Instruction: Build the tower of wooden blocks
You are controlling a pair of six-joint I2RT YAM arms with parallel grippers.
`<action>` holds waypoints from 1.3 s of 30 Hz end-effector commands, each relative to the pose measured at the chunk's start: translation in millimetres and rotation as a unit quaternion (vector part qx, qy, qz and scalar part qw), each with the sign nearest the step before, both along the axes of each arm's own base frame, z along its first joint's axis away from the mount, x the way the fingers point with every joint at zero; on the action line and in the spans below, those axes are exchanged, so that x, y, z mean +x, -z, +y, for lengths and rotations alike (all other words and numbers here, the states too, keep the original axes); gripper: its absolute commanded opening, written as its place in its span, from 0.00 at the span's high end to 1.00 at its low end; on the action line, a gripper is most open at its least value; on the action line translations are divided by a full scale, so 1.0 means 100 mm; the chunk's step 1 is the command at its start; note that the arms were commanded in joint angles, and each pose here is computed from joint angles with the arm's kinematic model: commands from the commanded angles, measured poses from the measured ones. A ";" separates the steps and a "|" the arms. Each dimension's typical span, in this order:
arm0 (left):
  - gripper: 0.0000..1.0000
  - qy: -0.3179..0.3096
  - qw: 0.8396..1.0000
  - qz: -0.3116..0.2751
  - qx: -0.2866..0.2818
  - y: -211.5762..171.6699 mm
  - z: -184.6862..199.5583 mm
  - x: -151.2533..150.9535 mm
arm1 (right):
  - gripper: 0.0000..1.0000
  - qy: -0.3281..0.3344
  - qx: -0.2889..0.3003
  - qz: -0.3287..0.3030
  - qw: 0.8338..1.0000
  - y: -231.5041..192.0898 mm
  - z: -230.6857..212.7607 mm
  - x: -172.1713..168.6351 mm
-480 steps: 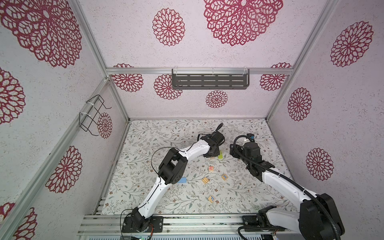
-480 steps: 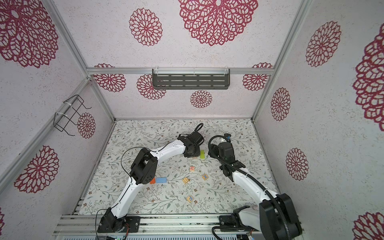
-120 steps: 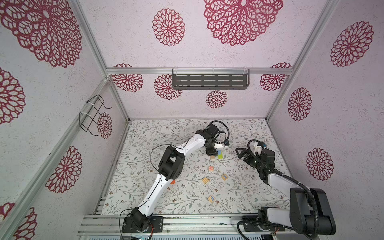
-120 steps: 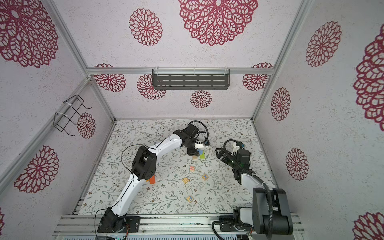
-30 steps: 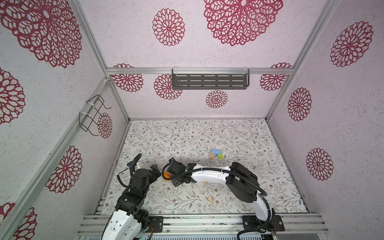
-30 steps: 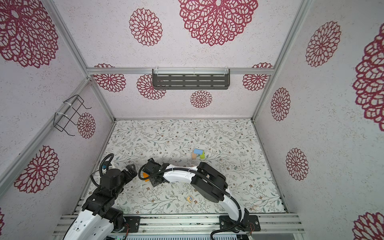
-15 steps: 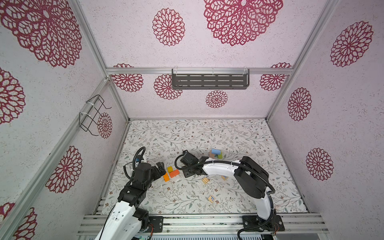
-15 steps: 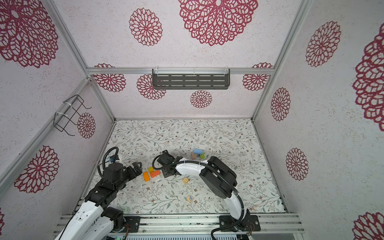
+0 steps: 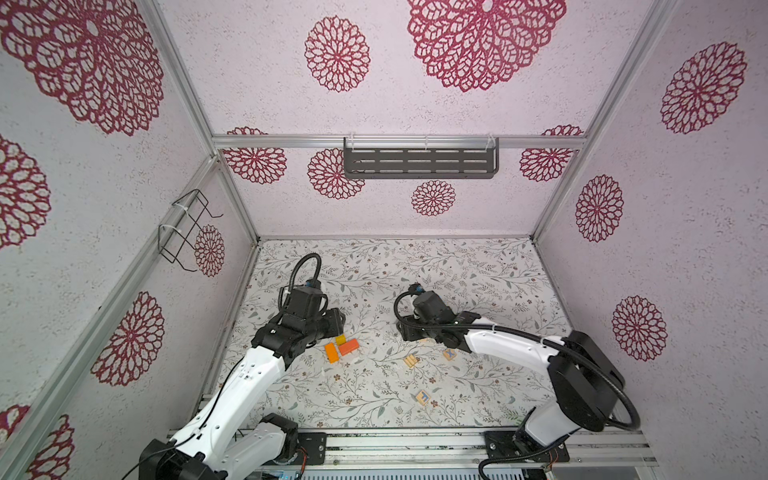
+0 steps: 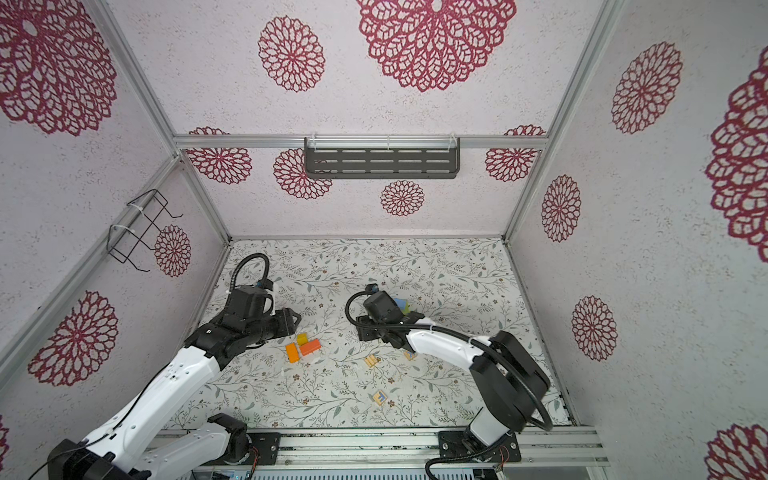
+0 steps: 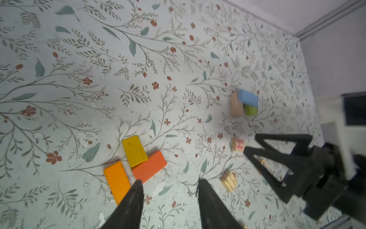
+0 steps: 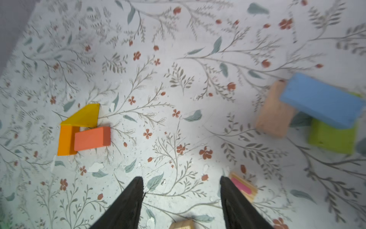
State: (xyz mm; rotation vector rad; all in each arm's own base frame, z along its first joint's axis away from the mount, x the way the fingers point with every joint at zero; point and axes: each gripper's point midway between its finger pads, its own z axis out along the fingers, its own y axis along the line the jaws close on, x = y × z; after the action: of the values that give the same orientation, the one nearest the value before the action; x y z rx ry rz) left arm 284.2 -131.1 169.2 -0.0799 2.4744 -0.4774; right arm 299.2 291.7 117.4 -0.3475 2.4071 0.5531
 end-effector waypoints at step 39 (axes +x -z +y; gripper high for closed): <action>0.43 0.267 0.924 0.185 0.203 1.24 -0.21 -0.05 | 0.10 0.080 0.204 -0.083 0.972 -0.49 -1.06 0.06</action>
State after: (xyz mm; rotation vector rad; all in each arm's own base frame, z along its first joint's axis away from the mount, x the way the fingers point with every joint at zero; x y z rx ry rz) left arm 270.0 -153.3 49.1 0.7102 2.9383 -0.1922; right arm 304.0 184.7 153.2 -0.0214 2.1198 0.8491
